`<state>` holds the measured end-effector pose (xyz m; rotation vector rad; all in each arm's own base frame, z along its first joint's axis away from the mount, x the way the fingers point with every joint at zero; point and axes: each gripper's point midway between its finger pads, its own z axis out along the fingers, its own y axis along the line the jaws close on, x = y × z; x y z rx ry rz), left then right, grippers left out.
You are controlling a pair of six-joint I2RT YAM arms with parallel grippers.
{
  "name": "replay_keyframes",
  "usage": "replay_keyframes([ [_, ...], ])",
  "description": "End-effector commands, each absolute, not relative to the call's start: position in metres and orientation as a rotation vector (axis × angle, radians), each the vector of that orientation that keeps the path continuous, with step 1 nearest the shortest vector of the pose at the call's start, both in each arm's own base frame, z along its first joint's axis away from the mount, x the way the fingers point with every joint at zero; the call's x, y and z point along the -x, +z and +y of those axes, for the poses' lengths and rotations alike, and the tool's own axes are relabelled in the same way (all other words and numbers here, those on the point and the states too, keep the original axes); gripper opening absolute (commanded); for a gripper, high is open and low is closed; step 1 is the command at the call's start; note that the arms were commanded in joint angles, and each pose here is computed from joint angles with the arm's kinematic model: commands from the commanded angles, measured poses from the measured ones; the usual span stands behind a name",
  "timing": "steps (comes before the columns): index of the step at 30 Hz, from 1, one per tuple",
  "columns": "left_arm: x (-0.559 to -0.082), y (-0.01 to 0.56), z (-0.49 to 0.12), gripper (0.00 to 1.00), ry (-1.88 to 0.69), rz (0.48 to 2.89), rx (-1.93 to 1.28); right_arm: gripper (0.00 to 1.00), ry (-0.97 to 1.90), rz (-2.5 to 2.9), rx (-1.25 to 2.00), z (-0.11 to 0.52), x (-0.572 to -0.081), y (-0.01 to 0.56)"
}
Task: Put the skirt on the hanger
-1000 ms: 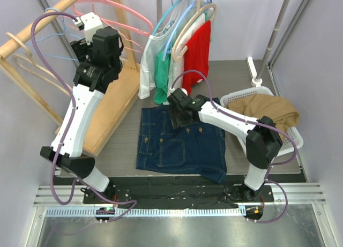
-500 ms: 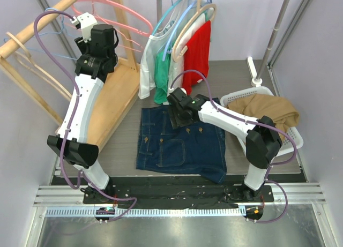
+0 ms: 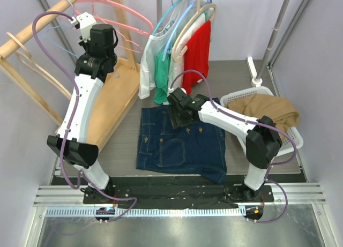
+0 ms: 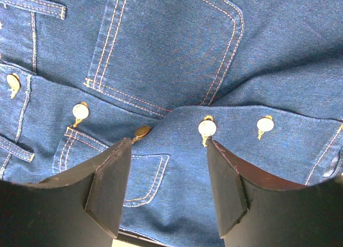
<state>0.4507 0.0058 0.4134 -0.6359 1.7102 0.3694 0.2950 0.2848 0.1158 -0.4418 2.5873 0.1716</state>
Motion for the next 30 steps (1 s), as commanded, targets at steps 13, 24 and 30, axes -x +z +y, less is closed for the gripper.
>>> replay_keyframes([
  [13,-0.379,0.467,0.012,0.0,0.186,1.628,0.657,0.63,0.215,2.529,0.413,0.286,-0.298,0.137],
  [24,-0.328,0.452,-0.023,0.0,-0.085,1.728,0.484,0.7,0.275,2.449,0.365,0.281,-0.298,0.182],
  [30,-0.3,0.421,-0.062,0.0,-0.292,1.831,0.289,0.72,0.343,2.37,0.342,0.276,-0.299,0.229],
])
